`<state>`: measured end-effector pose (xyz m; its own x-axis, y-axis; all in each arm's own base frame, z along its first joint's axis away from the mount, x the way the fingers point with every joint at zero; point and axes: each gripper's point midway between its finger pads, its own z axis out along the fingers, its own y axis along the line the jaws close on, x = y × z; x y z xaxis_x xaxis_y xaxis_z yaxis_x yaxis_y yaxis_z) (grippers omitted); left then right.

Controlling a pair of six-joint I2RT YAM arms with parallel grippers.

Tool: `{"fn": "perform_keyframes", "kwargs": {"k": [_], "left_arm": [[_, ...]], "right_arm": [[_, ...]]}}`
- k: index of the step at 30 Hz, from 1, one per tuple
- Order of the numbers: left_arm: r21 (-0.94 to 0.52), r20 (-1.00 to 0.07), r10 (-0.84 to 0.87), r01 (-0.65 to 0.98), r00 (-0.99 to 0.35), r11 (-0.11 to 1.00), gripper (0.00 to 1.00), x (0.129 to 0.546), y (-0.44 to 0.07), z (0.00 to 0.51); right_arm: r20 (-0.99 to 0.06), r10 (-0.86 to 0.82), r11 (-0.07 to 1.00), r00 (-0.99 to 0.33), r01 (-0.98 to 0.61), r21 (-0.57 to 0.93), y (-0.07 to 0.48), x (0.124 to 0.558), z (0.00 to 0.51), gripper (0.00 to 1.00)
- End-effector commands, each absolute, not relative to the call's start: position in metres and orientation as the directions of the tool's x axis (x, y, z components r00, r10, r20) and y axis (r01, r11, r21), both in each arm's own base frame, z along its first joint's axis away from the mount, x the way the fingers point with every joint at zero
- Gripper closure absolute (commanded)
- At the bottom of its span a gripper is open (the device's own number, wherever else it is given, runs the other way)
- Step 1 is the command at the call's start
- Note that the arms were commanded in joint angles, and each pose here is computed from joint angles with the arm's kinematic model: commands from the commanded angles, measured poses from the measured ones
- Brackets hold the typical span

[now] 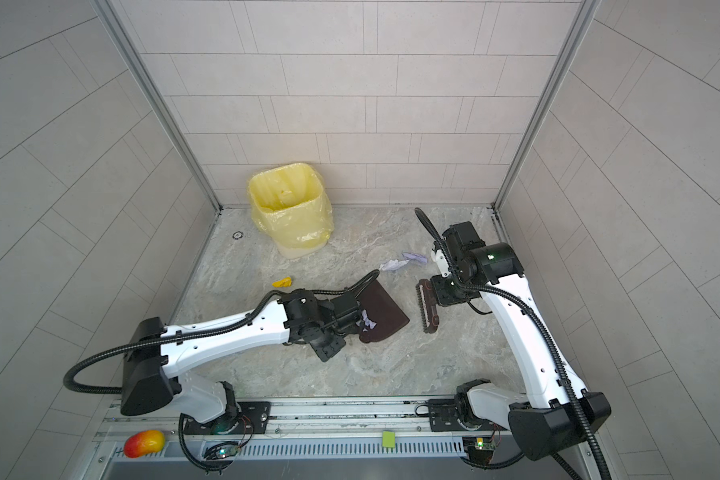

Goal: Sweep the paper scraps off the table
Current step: 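Lift the dustpan with the left gripper and carry it toward the yellow bin, then tip the dustpan over the yellow bin with the left gripper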

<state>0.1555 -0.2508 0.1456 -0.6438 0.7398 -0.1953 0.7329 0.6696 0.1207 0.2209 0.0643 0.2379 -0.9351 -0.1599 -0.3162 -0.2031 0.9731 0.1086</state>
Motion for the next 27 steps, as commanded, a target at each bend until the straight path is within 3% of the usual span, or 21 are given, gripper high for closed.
{"fn": "perform_keyframes", "kwargs": {"k": [1,14,27], "left_arm": [[0.2,-0.193,0.68,0.65,-0.708,0.733,1.0,0.162,-0.216,0.181],[0.229,-0.315,0.493,0.439,-0.811,0.869,1.0,0.193,-0.144,0.264],[0.246,-0.358,0.285,0.205,-0.889,0.947,1.0,0.232,-0.067,0.301]], "right_arm": [[-0.372,-0.142,0.968,-0.917,-0.208,0.143,0.07,0.225,0.247,1.0],[-0.402,-0.091,0.959,-0.911,-0.19,0.212,0.075,0.233,0.251,1.0],[-0.387,-0.103,0.954,-0.916,-0.202,0.223,0.076,0.232,0.247,1.0]]}}
